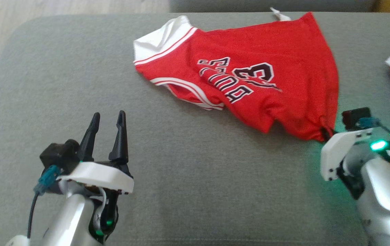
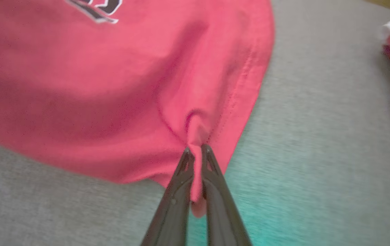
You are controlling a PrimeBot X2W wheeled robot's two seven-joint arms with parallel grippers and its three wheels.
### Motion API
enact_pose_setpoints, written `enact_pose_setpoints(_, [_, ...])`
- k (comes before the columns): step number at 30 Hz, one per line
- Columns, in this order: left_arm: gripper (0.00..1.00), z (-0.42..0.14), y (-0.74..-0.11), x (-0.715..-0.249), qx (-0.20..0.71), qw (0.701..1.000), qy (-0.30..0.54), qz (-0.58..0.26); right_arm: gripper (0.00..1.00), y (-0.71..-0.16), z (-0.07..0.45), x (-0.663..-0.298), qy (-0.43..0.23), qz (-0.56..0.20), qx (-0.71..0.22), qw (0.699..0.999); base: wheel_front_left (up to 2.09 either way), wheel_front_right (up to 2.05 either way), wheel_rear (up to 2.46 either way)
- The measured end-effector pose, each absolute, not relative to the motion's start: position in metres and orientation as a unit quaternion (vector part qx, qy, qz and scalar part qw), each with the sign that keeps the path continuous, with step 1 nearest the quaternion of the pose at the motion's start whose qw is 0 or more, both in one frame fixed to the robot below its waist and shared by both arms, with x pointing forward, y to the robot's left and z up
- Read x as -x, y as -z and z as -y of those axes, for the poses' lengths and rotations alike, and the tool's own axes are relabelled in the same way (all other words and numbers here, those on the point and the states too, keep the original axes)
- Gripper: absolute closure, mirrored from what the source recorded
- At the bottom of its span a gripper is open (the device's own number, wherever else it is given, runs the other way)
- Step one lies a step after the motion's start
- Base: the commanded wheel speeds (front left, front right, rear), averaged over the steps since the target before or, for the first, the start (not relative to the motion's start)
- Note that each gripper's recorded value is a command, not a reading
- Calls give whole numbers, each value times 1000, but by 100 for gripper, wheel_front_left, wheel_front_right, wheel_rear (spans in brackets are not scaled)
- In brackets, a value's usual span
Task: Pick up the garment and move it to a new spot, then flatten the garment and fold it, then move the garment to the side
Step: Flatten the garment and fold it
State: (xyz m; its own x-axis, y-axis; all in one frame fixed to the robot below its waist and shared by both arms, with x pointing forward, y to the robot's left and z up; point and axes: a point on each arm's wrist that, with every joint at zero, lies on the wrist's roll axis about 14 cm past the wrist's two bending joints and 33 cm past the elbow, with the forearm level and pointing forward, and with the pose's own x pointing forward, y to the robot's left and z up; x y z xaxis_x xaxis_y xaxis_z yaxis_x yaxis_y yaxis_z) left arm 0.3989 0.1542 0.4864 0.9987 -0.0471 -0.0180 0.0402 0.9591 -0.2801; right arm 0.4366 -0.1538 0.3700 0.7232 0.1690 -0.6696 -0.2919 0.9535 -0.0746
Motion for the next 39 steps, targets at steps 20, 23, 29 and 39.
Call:
enact_pose_setpoints(20, [0, -121, -479, -399, 143, 987, 71, -27, 0, -424, 283, -378, 35, -328, 85, 940, 0, 0, 0])
enact_pose_setpoints(23, [0, -123, -479, -398, 142, 987, 70, -28, 0, -443, 262, -393, 24, -259, 66, 963, 0, 0, 0])
enact_pose_setpoints(29, [0, -119, -481, -395, 141, 986, 79, -28, 0, -489, 219, -411, 7, -101, -11, 995, 0, 0, 0])
enact_pose_setpoints(39, [0, -84, -467, -390, 154, 974, 148, -83, 0, -470, 212, -399, 12, -93, -50, 994, 0, 0, 0])
